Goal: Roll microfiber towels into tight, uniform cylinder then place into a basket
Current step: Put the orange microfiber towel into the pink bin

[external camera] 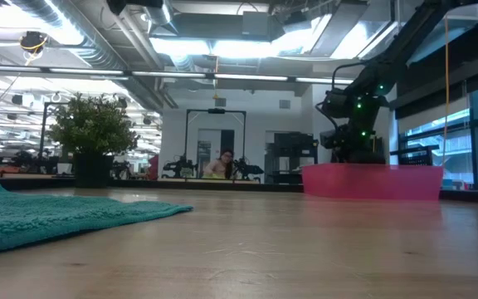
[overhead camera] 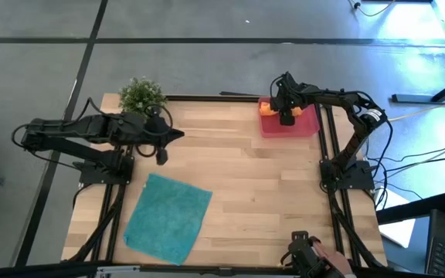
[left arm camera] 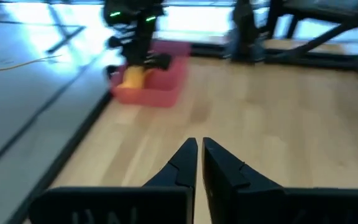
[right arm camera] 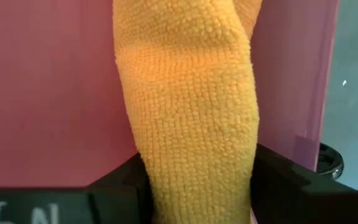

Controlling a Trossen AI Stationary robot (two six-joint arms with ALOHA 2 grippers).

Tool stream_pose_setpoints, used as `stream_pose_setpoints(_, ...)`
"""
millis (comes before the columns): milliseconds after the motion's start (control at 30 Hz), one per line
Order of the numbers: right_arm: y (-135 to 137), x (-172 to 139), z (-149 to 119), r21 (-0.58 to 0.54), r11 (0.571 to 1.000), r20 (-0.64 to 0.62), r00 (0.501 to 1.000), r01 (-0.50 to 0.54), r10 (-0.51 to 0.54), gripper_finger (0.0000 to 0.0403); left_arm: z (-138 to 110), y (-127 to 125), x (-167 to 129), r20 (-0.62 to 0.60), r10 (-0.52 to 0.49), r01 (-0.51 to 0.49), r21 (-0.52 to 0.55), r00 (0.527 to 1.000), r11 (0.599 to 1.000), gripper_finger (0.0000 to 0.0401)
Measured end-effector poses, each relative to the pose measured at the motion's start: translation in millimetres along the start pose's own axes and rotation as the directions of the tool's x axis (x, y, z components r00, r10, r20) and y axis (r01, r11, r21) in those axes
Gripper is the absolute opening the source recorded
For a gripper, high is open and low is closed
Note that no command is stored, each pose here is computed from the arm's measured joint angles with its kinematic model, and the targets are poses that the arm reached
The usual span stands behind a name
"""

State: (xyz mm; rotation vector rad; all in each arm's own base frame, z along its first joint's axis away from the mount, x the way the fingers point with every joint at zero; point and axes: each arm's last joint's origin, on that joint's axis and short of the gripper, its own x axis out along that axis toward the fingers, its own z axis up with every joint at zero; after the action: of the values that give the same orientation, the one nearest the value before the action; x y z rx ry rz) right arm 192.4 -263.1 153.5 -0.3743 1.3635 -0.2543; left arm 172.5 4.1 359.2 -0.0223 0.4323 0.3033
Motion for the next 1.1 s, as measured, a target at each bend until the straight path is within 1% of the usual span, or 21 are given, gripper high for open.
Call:
stream_pose_setpoints(67, 0.0, 0.0, 0.0, 0.0, 1.0, 0.0, 1.0, 0.0, 0.0, 0.0189, -0.1, 1.6, 4.8, -0.008, 0.067, -0.067, 0.002, 0.998, 0.998, 0.0014)
stream_pose_setpoints(167, 0.0, 0.0, 0.0, 0.0, 1.0, 0.0, 1.0, 0.0, 0.0, 0.0189, -0.7, 3.6, 18.9, -0.039, 0.124, -0.123, 0.032, 0.992, 0.992, 0.0014)
stream_pose_setpoints(233, 0.0, 0.0, 0.0, 0.0, 1.0, 0.0, 1.0, 0.0, 0.0, 0.0189, 3.6, 5.9, 32.7, -0.018, 0.149, -0.148, 0.036, 0.989, 0.988, 0.0014)
stream_pose_setpoints(333, 0.1, 0.1, 0.0, 0.0, 1.0, 0.0, 1.0, -0.001, 0.001, 0.0189, 11.9, 12.6, 48.8, 0.036, 0.18, -0.18, -0.004, 0.983, 0.984, 0.0014)
stream_pose_setpoints(367, 0.1, 0.1, 0.0, 0.0, 1.0, 0.0, 1.0, -0.001, 0.001, 0.0189, 14.6, 15.1, 53.3, 0.04, 0.174, -0.174, -0.003, 0.984, 0.985, 0.0014)
stream_pose_setpoints(500, 0.1, 0.0, 0.1, 0.0, 1.0, 0.001, 1.0, 0.0, 0.0, 0.0189, 19.6, 26.3, 73.6, -0.006, 0.133, -0.133, -0.006, 0.991, 0.991, 0.0014)
stream_pose_setpoints(600, 0.1, 0.0, 0.1, 0.0, 1.0, 0.001, 1.0, 0.0, 0.0, 0.0189, 25.8, 37.4, 90.3, -0.031, 0.134, -0.134, -0.022, 0.991, 0.991, 0.0014)
stream_pose_setpoints(700, 0.1, 0.0, 0.1, 0.0, 1.0, 0.001, 1.0, 0.0, 0.0, 0.0189, 30.4, 47.8, 107.6, -0.061, 0.125, -0.125, 0.007, 0.99, 0.992, 0.0014)
stream_pose_setpoints(800, 0.0, 0.0, 0.2, 0.001, 1.0, 0.002, 1.0, 0.001, -0.001, 0.0189, 36.7, 55.3, 125.3, -0.078, 0.084, -0.082, 0.028, 0.993, 0.996, 0.0014)
stream_pose_setpoints(900, -0.2, 0.0, 0.3, 0.0, 1.0, 0.003, 1.0, 0.003, -0.003, 0.0189, 46.9, 60.6, 144.5, -0.074, 0.041, -0.037, 0.057, 0.996, 0.998, 0.0014)
stream_pose_setpoints(967, -0.2, 0.0, 0.3, 0.0, 1.0, 0.003, 1.0, 0.003, -0.003, 0.0189, 52.5, 63.3, 156.2, -0.079, 0.037, -0.033, 0.06, 0.996, 0.998, 0.0014)
stream_pose_setpoints(1100, -0.2, 0.0, 0.3, 0.0, 1.0, 0.004, 1.0, 0.004, -0.004, 0.0189, 54.9, 65.6, 173.8, -0.101, 0.04, -0.033, 0.065, 0.994, 0.997, 0.0014)
